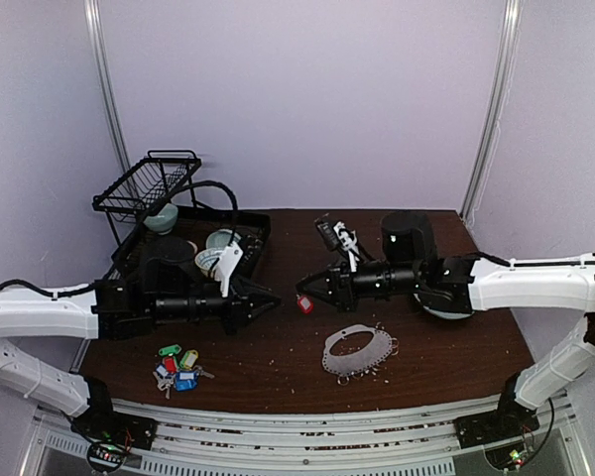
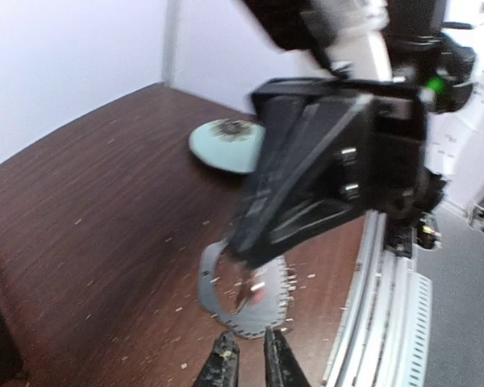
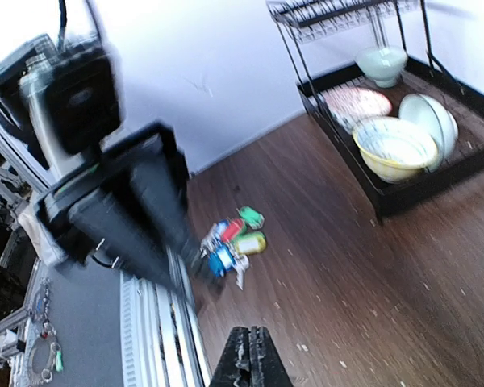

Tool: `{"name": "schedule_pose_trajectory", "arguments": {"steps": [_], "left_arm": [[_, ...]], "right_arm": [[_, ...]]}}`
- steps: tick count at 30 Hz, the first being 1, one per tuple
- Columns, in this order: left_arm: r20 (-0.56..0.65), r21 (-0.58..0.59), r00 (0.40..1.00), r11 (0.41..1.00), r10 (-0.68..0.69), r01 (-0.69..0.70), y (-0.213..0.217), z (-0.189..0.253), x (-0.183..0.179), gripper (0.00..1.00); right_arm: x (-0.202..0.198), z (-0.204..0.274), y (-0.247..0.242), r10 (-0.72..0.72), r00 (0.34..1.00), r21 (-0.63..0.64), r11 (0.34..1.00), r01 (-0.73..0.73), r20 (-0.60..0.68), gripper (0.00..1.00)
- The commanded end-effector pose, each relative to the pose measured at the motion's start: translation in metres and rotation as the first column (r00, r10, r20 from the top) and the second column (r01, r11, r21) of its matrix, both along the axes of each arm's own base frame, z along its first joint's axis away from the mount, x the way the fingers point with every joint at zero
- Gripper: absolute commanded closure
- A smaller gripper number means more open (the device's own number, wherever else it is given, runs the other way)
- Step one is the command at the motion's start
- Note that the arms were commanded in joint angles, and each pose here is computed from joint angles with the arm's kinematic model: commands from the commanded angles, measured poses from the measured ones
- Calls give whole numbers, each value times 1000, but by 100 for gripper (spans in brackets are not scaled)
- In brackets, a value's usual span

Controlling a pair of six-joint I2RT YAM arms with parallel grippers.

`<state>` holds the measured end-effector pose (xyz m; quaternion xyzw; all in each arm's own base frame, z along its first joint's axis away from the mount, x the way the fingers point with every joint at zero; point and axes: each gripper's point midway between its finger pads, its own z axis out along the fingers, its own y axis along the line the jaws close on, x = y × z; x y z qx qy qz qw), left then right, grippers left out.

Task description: Put the keys on the keyring

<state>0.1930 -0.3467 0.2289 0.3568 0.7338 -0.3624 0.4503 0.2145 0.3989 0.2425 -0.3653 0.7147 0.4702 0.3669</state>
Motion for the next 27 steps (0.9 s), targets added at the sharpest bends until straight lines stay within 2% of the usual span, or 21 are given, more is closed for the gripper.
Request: {"name": "schedule_pose_trajectory", "arguments": {"steps": [1, 7, 15, 21, 27], "left_arm": [[222, -186, 960, 959, -172, 215, -21, 64, -35, 86], [267, -251, 955, 948, -127, 196, -10, 76, -36, 98], [290, -294, 949, 933, -122, 210, 3, 86, -45, 94], [331, -307, 921, 899, -205, 311, -6, 96, -58, 91], [331, -305, 922, 902, -200, 305, -11, 96, -54, 95]], "right_arm": [[-4, 60, 11, -101, 993, 262, 962, 83, 56, 100], [-28, 87, 11, -105, 987, 369, 928, 55, 118, 100], [-43, 94, 14, -49, 988, 396, 918, -12, 144, 100], [-50, 97, 18, -17, 986, 397, 916, -52, 168, 100], [-59, 98, 22, 26, 981, 391, 915, -100, 191, 100]]}}
